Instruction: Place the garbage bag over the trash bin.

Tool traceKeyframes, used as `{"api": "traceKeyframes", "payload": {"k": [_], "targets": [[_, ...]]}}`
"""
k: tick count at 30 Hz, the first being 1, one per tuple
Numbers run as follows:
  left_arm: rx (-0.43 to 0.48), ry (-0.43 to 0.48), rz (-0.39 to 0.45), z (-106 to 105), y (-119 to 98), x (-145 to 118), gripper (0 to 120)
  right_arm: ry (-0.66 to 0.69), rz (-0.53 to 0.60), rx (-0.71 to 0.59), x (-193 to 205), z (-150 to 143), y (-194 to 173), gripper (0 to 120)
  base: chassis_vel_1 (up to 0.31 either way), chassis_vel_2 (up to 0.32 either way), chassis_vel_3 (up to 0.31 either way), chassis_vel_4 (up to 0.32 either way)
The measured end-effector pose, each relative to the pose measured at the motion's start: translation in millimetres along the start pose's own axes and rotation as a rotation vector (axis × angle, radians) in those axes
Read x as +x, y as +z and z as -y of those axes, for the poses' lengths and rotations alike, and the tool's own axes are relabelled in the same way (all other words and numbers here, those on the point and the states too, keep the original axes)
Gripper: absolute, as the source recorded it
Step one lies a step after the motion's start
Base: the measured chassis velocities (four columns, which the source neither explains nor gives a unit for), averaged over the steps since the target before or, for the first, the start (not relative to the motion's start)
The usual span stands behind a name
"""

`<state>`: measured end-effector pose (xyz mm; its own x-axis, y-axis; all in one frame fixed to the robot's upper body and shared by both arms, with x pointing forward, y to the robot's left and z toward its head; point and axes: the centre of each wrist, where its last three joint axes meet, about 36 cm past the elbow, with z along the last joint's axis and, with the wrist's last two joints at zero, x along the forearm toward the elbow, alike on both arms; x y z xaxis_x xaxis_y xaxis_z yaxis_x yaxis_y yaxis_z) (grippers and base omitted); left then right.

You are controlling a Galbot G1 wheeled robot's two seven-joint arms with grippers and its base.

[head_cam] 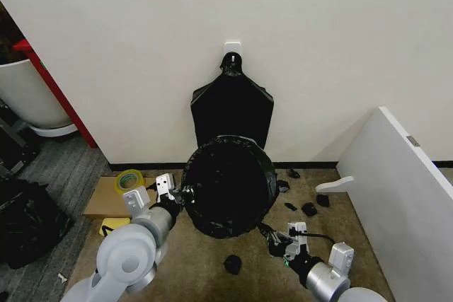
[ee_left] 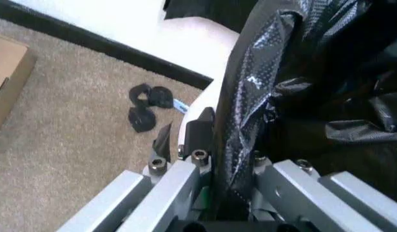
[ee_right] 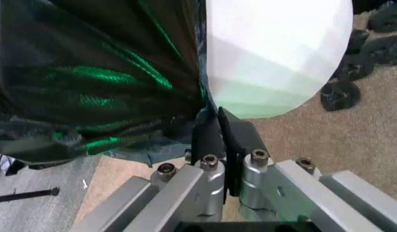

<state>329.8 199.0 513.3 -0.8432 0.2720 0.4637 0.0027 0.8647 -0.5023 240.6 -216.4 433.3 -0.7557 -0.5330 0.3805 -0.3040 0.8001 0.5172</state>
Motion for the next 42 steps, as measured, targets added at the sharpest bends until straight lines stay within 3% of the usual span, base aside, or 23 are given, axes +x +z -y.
{"api": "traceKeyframes", "payload": {"k": [7,16,21,25,26,32,35,37,42], "targets": [[-0.001,-0.047,-0.021,-6,0,-10,0,0.038,0.008,0.050,7,5,5,3,0.000,0.000,0.000,0.000],[0.005,-0.123,-0.090,-22,3,-40,0,0.102,0.093,0.090,27,4,-3,36,0.000,0.000,0.000,0.000],[0.027,-0.170,-0.139,-33,9,-71,0,0.164,0.162,0.082,34,0,-10,58,0.000,0.000,0.000,0.000],[0.035,-0.181,-0.157,-36,10,-85,0,0.170,0.174,0.081,36,-2,-12,66,0.000,0.000,0.000,0.000],[0.035,-0.188,-0.170,-37,10,-93,0,0.171,0.178,0.083,36,-3,-12,76,0.000,0.000,0.000,0.000],[0.042,-0.198,-0.204,-37,7,-104,0,0.167,0.183,0.090,34,-7,-12,95,0.000,0.000,0.000,0.000],[0.045,-0.193,-0.223,-37,6,-103,12,0.163,0.185,0.091,32,-9,-12,100,0.000,0.000,0.000,0.000],[0.044,-0.191,-0.225,-37,6,-103,13,0.162,0.185,0.092,32,-9,-12,100,0.000,0.000,0.000,0.000],[0.041,-0.176,-0.219,-34,-1,-102,35,0.161,0.177,0.089,28,-11,-9,100,0.000,0.000,0.000,0.000]]}}
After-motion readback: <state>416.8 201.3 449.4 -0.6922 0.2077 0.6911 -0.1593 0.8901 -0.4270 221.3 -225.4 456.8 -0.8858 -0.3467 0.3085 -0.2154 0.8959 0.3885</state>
